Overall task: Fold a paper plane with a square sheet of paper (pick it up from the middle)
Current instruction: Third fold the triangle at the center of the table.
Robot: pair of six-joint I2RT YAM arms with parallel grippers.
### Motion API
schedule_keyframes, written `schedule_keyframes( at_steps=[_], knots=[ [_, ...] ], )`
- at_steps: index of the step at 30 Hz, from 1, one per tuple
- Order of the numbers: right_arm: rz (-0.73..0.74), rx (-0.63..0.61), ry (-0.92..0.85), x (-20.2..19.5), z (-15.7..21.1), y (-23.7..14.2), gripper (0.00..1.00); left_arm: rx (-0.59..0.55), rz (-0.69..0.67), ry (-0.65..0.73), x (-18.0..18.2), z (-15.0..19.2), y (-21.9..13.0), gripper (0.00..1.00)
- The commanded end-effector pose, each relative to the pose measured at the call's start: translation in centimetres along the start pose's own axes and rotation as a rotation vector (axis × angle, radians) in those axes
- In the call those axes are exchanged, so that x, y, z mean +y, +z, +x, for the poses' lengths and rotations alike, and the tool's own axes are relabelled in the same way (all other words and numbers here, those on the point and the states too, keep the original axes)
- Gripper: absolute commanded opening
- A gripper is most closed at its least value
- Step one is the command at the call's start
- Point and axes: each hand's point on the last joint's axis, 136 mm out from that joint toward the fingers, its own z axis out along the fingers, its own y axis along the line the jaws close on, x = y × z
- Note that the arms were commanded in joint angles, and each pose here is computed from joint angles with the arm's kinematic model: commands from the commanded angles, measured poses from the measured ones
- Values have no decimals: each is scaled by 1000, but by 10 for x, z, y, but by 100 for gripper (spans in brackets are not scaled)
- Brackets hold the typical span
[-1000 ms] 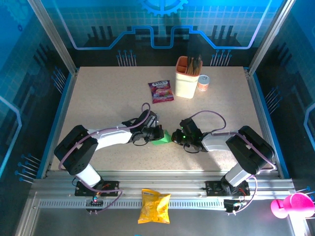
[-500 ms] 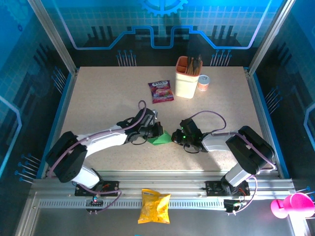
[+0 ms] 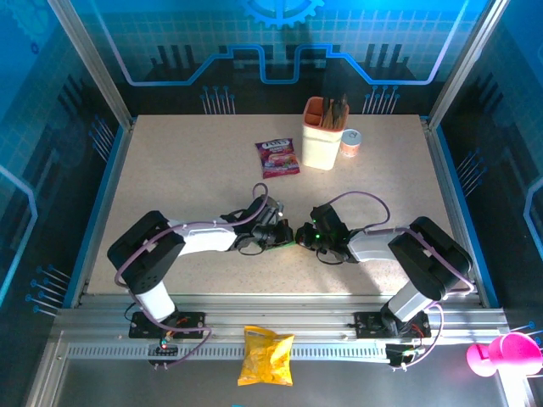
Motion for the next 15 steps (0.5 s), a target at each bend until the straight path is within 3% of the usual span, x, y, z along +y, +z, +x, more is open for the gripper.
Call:
schedule_keyframes(
  at_steps=[1,15],
  knots=[
    [206,91,39,-61,31,2,0,11,-26,-29,17,8,8,0],
    [233,88,43,-67,31,-1,0,-21,-168,-123,85,20,-3,0]
  ],
)
